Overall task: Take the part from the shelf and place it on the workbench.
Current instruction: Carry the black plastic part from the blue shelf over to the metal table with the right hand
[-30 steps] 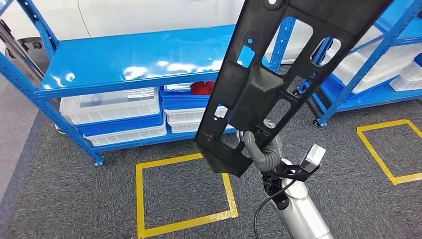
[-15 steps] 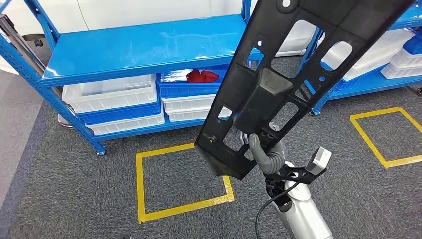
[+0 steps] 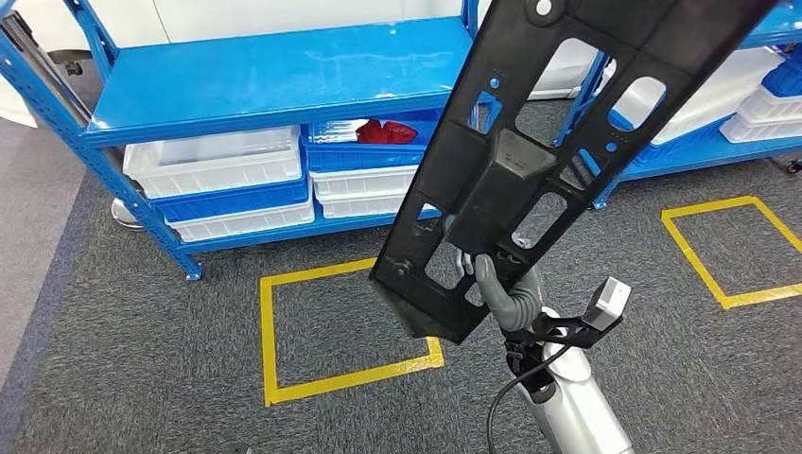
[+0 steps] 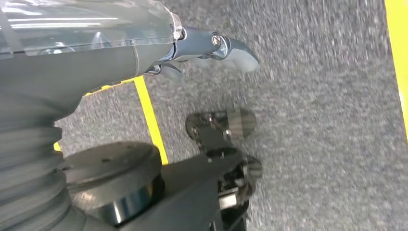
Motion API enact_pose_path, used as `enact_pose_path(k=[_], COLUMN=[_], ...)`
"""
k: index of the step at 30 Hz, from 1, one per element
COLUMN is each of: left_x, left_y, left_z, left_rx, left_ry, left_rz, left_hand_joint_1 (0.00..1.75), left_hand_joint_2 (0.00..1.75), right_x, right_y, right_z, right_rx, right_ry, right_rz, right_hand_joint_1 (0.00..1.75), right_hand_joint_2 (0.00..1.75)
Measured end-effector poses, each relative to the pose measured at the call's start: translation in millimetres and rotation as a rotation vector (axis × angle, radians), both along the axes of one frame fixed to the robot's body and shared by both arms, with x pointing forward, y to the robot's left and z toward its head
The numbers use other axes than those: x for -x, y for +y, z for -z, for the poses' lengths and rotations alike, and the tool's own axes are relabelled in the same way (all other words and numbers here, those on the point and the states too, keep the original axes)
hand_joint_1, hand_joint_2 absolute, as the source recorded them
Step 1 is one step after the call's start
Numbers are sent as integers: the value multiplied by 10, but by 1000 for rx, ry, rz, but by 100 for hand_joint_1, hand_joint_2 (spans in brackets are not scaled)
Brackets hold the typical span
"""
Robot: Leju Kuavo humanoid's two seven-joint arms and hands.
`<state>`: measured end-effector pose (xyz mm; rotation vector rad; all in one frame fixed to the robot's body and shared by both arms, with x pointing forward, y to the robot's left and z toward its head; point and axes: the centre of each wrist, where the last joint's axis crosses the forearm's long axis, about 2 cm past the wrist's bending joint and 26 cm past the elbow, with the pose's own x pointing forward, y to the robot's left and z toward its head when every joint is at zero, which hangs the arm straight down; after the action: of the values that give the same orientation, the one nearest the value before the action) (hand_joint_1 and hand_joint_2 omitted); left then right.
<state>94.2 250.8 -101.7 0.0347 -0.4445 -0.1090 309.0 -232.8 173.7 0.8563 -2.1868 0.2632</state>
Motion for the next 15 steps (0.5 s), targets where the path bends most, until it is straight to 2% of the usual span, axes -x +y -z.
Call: enact_pose_path(k=[15], left_x=[4], left_y=[-2], left_z=[1], left_rx=[-1], left_ry=[0], left_rz=[7], left_hand_joint_1=[0], left_hand_joint_2=[175], right_x=[-3], right_y=[-71], right_z=[29], right_rx=[-9], right_ry=[36], right_rz=[2], right_hand_joint_1=[175], right_hand_joint_2=[175])
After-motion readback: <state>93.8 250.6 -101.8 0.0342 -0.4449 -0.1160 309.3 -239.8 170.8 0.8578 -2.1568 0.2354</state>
